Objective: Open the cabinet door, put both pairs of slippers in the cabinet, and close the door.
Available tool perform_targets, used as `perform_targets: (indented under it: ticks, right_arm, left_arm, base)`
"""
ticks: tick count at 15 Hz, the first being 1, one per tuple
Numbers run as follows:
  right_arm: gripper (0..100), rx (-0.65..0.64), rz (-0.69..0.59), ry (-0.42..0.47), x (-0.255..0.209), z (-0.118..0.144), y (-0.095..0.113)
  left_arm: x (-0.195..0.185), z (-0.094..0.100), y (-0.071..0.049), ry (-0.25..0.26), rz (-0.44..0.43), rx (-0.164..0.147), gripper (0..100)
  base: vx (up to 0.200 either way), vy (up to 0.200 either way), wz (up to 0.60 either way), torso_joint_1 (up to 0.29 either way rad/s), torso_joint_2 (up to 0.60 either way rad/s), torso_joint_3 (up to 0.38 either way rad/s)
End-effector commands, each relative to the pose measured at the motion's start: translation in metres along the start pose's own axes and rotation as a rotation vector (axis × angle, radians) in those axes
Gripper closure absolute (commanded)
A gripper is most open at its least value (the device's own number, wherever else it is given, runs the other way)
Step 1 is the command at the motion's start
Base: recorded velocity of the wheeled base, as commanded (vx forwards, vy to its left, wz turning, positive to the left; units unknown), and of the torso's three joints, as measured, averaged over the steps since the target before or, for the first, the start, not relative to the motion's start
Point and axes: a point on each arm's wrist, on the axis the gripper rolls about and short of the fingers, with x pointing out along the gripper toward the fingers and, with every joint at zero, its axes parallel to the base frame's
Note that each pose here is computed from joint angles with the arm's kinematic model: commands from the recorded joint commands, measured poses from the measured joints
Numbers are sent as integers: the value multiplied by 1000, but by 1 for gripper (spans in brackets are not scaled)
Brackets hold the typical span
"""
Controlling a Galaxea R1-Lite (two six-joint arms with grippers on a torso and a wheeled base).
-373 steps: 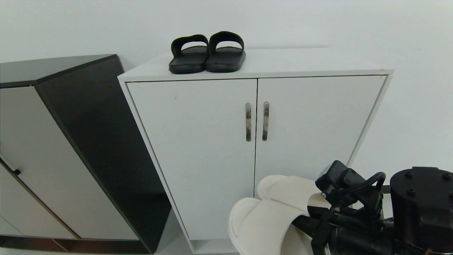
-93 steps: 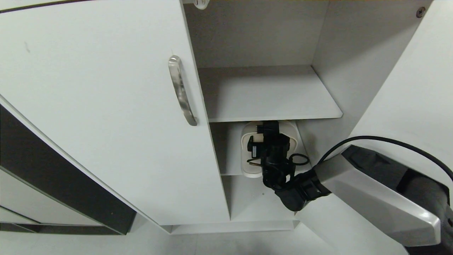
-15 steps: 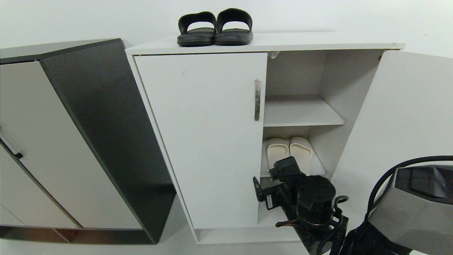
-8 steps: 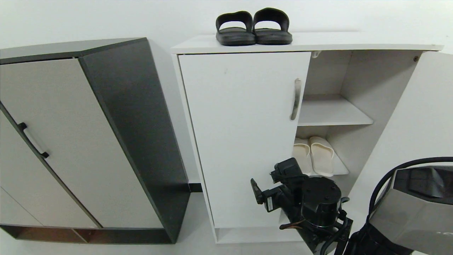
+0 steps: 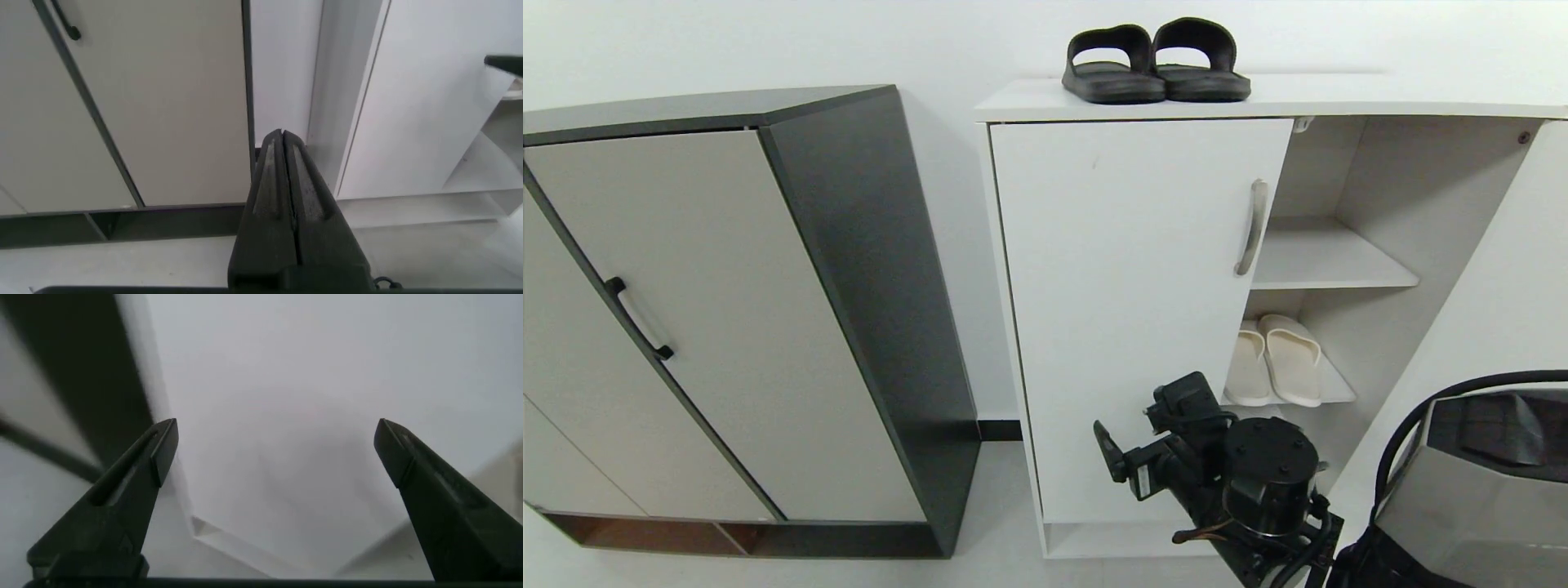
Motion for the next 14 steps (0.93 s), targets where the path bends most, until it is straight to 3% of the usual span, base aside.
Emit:
perform_targets:
  ticks: [1, 14]
  right_arm:
    - [0, -7, 2, 13, -1, -4, -1]
    - [0, -16, 26, 32, -1, -12, 1]
  left_arm:
    - [0, 0, 0, -2, 0, 0, 100]
    - [0, 0, 0, 0, 1, -3, 100]
  base:
    - [0, 0, 0, 0, 0, 0]
    - [0, 0, 0, 1, -5, -4]
